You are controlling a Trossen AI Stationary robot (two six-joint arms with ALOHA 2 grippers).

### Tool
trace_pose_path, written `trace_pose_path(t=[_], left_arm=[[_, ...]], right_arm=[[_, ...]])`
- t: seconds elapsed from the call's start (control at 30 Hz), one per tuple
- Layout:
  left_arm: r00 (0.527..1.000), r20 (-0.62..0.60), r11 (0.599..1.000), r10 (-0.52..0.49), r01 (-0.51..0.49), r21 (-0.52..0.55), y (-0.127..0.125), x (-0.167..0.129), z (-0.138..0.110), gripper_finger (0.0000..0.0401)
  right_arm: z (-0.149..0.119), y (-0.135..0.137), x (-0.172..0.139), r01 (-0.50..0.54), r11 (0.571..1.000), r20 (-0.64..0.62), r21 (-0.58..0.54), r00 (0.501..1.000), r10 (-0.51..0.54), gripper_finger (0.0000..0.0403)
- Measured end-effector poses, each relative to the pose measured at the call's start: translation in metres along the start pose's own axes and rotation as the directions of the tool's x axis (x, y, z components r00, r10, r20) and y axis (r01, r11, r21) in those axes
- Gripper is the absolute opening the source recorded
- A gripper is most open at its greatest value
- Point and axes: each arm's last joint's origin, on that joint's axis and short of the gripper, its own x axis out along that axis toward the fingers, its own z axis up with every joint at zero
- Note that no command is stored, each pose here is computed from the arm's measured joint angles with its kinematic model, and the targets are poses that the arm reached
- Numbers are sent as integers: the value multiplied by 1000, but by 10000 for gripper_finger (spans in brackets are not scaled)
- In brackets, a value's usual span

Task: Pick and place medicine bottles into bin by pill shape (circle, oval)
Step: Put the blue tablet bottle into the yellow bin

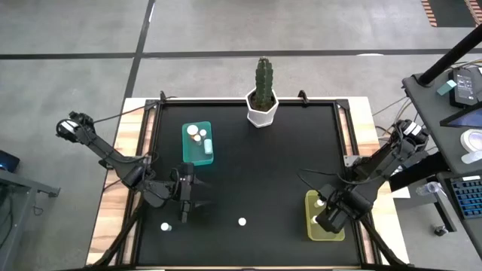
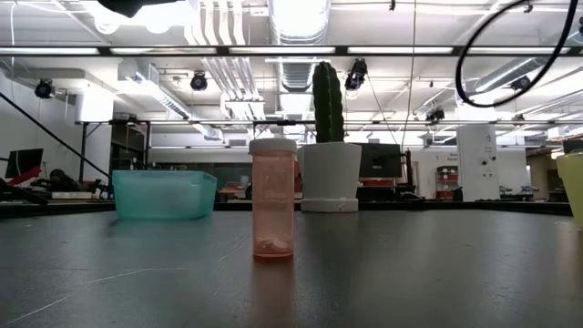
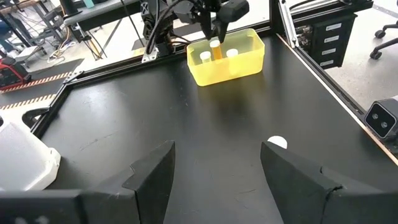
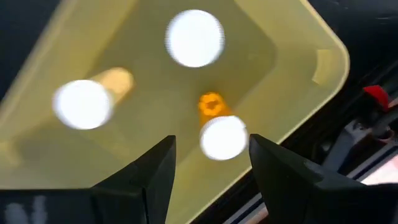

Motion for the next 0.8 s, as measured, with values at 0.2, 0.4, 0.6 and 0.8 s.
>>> trace_pose_path(t=[0.2,0.4,0.6,0.8], left_arm=[[1000,18,999,-1,2,-49,-1,1,2,221],[995,101,993,-20,31,-111,-12,9,8,221],[986,156,984,-53,78,-160,-31,24,8,221],[984,151,915,-93,145,-376,-54,36,4,221]], right_arm=[[1,12,-23,-104,994,163,-44,981,109,190],[-1,27,-44,-103,964,535,-245,815,223,183],[-7,44,-48,31,913,748,-408,584,315,182],[-7,58,-38,147,872,823,-467,433,368,180]])
